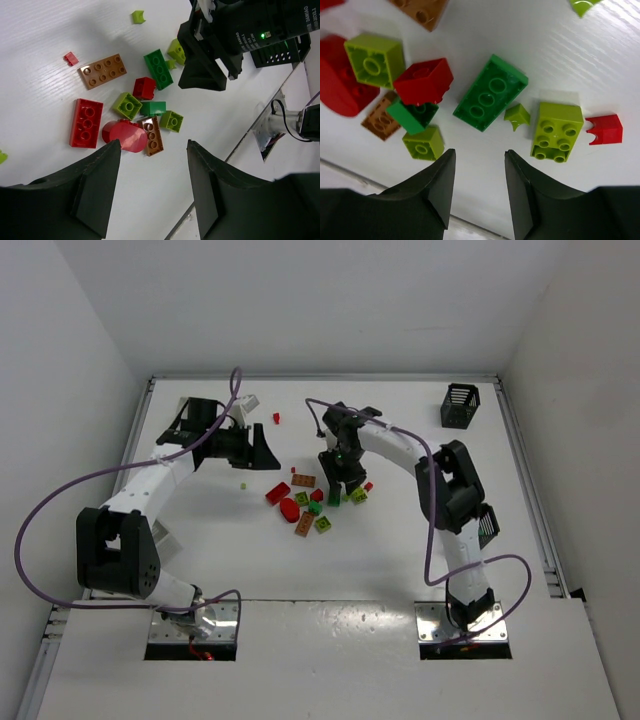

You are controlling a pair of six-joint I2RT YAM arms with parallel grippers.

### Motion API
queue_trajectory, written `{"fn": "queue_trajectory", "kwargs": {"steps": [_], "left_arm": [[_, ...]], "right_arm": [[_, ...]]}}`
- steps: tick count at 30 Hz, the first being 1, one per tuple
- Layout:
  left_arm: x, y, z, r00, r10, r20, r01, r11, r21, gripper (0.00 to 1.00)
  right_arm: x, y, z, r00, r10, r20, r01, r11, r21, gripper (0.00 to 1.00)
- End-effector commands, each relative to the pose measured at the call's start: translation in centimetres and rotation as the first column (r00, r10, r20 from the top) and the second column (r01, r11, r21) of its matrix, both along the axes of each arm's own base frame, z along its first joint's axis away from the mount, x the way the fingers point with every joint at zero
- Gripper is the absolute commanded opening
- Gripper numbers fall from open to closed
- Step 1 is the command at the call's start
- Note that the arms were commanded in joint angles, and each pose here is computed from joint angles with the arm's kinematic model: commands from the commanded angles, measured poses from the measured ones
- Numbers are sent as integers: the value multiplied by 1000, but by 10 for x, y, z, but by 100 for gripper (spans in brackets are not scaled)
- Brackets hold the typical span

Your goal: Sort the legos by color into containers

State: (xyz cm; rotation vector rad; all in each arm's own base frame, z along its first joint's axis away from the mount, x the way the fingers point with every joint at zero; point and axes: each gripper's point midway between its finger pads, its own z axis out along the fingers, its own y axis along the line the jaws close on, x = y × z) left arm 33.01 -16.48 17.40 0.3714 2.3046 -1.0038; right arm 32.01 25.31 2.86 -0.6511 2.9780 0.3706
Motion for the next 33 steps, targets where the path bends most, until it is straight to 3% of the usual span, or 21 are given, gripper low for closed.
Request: {"fn": "queue_trajectory", "kwargs": {"steps": [1, 6, 11, 18, 23, 28, 33], "left_arm": [[4, 4, 10, 999, 23, 41, -23, 1000, -12, 61], [2, 5, 13, 998, 31, 53, -31, 1000, -6, 61], [4, 9, 12, 997, 46, 54, -46, 999, 0, 61], [4, 9, 12, 997, 46, 54, -46, 999, 0, 61], [5, 9, 8, 998, 46, 43, -46, 999, 2, 61], [6, 10, 8, 998, 53, 44, -53, 999, 8, 61], [4, 11, 4, 998, 47, 42, -48, 999, 13, 61]], "right_arm": [[25, 9, 13, 975, -200, 96, 202, 979, -15, 44], [46, 14, 4, 963, -236, 126, 242, 970, -33, 49], [49, 13, -15, 960, -262, 97, 268, 962, -54, 66], [55, 14, -25, 955, -286, 78, 291, 955, -56, 66], [55, 14, -31, 953, -294, 71, 299, 952, -62, 58], [49, 13, -42, 955, -292, 42, 295, 952, -79, 44], [41, 12, -36, 957, -289, 25, 290, 954, -69, 18]]}}
